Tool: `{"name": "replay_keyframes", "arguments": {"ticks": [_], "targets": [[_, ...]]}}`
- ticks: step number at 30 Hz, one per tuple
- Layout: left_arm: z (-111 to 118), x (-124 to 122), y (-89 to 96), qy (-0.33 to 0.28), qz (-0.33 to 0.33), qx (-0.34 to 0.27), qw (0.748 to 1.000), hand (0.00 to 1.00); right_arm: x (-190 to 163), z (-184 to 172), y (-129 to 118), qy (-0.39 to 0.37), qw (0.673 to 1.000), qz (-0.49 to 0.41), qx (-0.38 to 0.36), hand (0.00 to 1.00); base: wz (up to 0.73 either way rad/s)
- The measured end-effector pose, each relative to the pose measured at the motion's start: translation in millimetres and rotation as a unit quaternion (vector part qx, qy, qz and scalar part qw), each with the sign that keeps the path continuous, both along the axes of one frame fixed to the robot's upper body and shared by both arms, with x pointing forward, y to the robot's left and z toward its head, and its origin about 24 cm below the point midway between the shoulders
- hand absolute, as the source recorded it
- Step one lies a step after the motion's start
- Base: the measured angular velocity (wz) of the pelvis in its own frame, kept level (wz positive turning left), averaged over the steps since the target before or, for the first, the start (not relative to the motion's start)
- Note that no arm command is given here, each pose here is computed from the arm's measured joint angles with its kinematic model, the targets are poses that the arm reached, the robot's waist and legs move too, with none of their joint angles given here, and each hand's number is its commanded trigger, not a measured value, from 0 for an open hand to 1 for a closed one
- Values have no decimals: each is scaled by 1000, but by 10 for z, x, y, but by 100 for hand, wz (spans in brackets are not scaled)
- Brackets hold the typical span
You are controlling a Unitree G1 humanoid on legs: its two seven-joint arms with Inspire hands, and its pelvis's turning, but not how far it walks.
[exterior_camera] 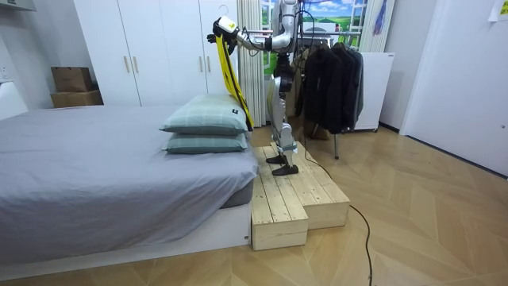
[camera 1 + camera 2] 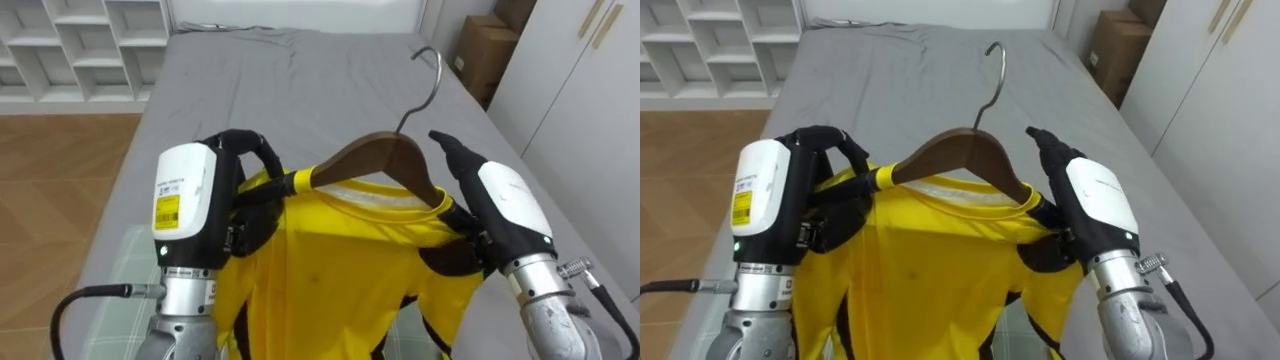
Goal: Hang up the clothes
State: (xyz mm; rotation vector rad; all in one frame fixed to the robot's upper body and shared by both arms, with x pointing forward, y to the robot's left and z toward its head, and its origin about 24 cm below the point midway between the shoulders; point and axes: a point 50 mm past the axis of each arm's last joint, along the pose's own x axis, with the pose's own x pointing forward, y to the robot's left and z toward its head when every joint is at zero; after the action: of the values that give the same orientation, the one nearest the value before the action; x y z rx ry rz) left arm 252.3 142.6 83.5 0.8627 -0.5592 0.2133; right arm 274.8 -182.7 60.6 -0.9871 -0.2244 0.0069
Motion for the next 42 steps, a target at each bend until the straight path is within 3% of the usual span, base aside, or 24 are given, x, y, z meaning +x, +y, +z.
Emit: {"name": "replay_keyframes", "arguments": {"ticks": [18, 42], "targets": [[-14, -6, -44, 4, -8, 0, 1000, 100, 3, -148, -35, -6, 998, -22, -51, 0, 1], [-57, -10, -34, 30, -29, 44, 998, 100, -57, -522, -130, 70, 994, -43, -71, 0, 0]]}}
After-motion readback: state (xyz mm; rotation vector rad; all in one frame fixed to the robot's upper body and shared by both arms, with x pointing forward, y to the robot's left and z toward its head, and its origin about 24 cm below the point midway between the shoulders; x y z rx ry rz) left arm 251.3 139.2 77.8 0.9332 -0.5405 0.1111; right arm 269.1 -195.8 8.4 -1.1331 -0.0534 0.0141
